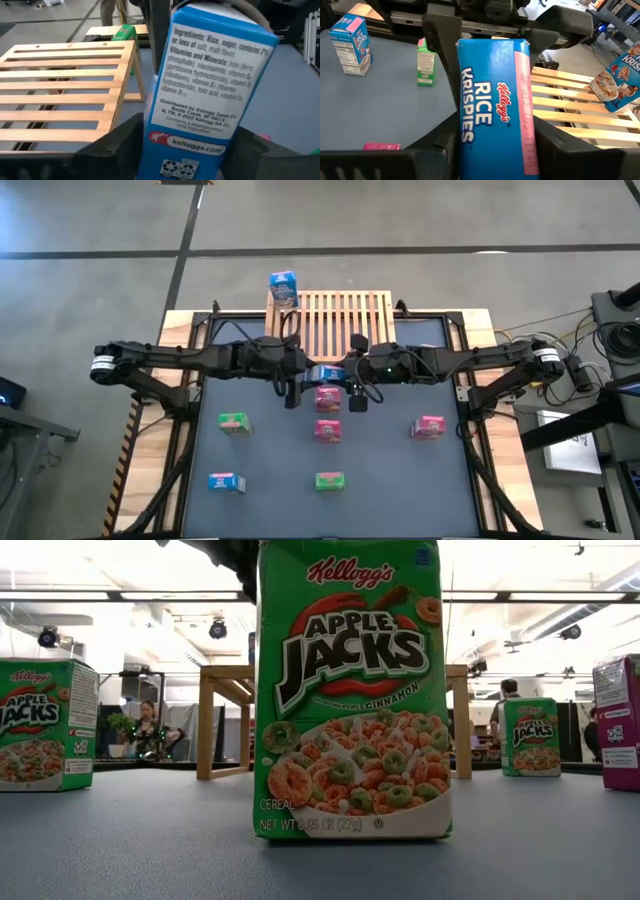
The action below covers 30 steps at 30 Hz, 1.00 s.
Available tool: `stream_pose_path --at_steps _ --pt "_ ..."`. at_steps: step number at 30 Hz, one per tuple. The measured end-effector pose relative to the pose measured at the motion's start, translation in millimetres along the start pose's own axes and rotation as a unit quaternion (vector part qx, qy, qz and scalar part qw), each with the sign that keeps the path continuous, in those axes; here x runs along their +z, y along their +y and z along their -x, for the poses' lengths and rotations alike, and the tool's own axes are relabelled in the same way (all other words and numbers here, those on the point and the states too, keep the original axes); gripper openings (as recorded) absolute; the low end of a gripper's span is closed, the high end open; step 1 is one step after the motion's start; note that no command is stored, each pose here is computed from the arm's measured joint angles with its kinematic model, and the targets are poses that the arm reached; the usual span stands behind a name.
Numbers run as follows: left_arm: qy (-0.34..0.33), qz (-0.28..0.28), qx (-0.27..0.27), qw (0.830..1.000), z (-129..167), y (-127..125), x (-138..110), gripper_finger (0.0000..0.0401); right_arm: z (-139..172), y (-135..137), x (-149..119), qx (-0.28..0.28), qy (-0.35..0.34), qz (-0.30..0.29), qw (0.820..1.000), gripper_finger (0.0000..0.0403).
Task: Stack cereal on shelf
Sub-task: Put the right blue cereal box on the shelf aligned with the other blue cereal box
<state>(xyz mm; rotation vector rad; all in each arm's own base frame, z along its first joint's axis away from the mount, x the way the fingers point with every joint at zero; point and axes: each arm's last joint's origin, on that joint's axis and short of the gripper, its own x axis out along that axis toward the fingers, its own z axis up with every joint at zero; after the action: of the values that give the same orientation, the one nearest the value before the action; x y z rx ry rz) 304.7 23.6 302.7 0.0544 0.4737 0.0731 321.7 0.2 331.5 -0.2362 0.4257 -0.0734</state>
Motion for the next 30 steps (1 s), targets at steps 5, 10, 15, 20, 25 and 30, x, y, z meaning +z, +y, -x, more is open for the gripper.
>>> stream_pose_path --at_steps 5,10,15,20,25,30 --pt "0.011 0.004 0.006 1.000 4 5 -1 0.0145 0 0 0 -0.002 0.001 0.000 1.000 0.0197" --pt "0.020 0.006 0.013 1.000 17 11 -1 0.0134 9 -2 1 -0.002 0.004 0.005 1.000 0.0225" --pt "-0.003 0.001 0.042 0.999 48 25 5 0.0145 32 -6 6 -0.018 0.005 0.008 1.000 0.0232" --pt "-0.053 -0.007 0.086 0.995 79 43 -3 0.0147 52 -5 4 -0.019 -0.013 0.009 1.000 0.0225" --pt "-0.156 -0.010 0.083 0.984 95 68 -35 0.0148 62 8 -16 -0.010 -0.064 0.032 0.997 0.0216" --pt "-0.228 0.024 0.072 0.971 104 97 -67 0.0148 75 10 -38 -0.027 -0.122 0.020 0.992 0.0214"
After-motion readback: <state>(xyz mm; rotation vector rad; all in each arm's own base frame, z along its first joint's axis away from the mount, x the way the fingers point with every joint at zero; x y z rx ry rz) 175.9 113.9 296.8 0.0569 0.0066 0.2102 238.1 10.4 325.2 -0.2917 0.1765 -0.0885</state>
